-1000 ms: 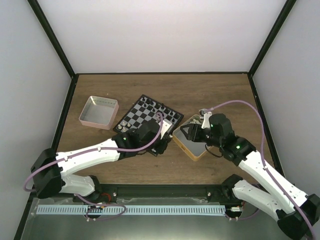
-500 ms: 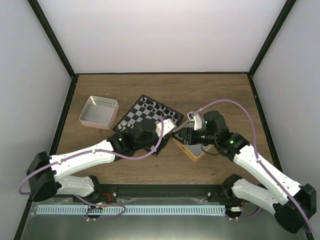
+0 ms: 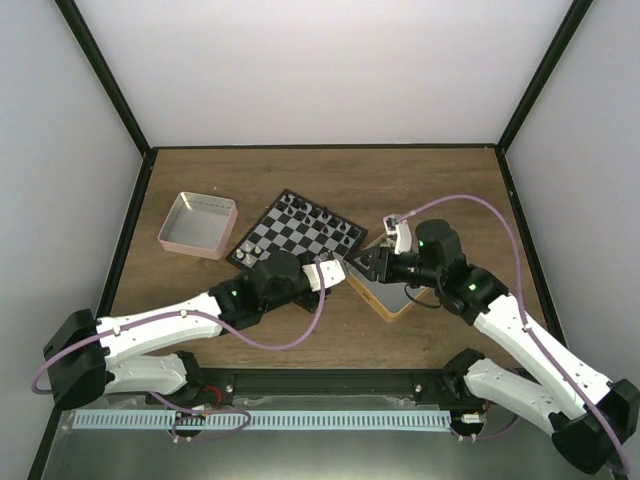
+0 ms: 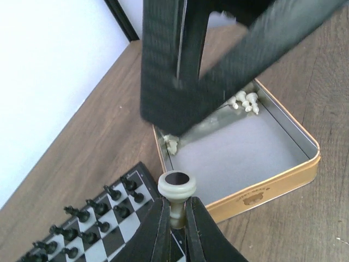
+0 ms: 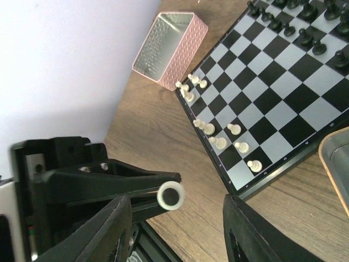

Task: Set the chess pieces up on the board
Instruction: Place the chess piece on the chessboard.

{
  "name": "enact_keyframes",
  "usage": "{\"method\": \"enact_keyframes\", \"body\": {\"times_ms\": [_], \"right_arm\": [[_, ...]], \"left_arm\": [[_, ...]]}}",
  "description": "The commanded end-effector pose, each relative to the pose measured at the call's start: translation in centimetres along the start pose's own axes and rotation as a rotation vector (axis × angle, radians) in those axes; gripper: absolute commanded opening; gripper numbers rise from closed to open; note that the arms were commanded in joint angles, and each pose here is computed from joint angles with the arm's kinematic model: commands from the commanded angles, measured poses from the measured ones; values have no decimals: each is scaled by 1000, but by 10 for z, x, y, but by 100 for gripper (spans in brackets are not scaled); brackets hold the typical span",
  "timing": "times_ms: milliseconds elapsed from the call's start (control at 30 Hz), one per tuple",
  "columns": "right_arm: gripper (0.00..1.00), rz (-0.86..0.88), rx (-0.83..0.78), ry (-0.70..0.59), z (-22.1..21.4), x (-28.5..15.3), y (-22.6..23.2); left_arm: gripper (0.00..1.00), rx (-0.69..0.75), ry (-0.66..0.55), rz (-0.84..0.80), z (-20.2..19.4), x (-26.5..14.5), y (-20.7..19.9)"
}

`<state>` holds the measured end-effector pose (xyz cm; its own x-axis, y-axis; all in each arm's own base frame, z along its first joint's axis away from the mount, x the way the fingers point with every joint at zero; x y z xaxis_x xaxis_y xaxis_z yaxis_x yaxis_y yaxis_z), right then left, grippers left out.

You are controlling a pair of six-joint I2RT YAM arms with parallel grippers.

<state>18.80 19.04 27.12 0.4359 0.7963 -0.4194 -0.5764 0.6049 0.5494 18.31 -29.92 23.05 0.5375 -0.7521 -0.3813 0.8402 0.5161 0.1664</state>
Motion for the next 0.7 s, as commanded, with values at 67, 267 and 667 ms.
{"method": "enact_keyframes", "body": {"times_ms": [67, 267, 667], "right_arm": [[48, 98, -46, 49, 7, 8, 13], [42, 91, -45, 64, 5, 14, 9], [23, 188, -15, 109, -7, 22, 12]], "left_arm": [[6, 97, -80, -21, 18, 0, -3], [6, 109, -72, -42, 17, 1, -5], [7, 118, -91, -72, 22, -2, -9]]}}
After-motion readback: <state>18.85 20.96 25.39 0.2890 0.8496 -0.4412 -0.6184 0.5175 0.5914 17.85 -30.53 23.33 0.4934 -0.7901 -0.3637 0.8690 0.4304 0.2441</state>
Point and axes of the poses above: each gripper's point midway between its finger pads, its own x axis out along the fingers, its own y axis along the line the jaws close on, z = x × y, the point moved 5 cm from there along -x, back along the fingers, and after that the axes turned 13 degrees about -x, right-handed, at the moved point
